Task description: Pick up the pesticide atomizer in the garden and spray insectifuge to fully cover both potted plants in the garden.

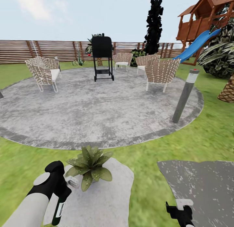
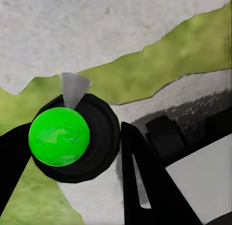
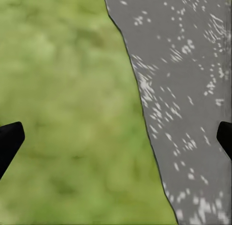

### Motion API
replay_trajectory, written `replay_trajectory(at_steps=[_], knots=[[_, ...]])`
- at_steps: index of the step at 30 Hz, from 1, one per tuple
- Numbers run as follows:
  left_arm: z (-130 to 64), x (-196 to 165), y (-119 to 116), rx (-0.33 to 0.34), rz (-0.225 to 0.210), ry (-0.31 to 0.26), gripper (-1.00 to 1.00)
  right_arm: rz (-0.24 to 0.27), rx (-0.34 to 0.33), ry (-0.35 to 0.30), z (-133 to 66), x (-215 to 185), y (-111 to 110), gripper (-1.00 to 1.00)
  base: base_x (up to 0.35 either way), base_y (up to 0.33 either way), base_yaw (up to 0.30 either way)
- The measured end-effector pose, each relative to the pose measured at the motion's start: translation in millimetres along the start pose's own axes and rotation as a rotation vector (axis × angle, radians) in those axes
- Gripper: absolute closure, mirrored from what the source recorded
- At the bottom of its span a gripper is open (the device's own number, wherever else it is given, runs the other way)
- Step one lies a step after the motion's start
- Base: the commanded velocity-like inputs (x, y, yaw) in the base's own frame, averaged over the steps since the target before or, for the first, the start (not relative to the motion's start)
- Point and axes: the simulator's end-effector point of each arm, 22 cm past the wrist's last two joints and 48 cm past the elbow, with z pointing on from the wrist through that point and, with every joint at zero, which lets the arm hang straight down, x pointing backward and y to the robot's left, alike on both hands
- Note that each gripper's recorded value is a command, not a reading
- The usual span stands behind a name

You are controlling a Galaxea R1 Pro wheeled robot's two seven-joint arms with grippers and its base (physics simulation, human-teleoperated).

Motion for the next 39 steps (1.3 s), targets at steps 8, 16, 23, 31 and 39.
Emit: replay_trajectory(at_steps=[8, 16, 23, 31, 39], knots=[[-1.5, -0.2, 2.2, -0.006, -0.002, -0.004, 1.00, 0.000, -0.001, 0.000, -0.2, 0.2, 0.6, -1.00, 0.034, -0.270, 0.253], [-2.2, -0.9, 16.0, -0.070, -0.006, -0.007, 1.00, 0.000, -0.001, 0.000, -0.1, -0.3, 0.7, -1.00, 0.213, -0.179, 0.277], [-1.7, -1.4, 15.5, -0.071, -0.005, -0.007, 1.00, 0.000, -0.001, 0.000, -0.1, -0.3, 0.6, -1.00, 0.151, -0.215, 0.277], [-2.2, -3.0, 14.5, -0.069, -0.006, -0.011, 1.00, 0.000, 0.000, 0.000, -0.1, 0.2, -0.2, -1.00, 0.013, -0.283, 0.168], [-2.5, -3.2, 14.7, -0.070, -0.006, -0.012, 1.00, 0.000, 0.000, 0.000, -0.2, 0.3, -0.3, -1.00, 0.034, -0.286, 0.004]])
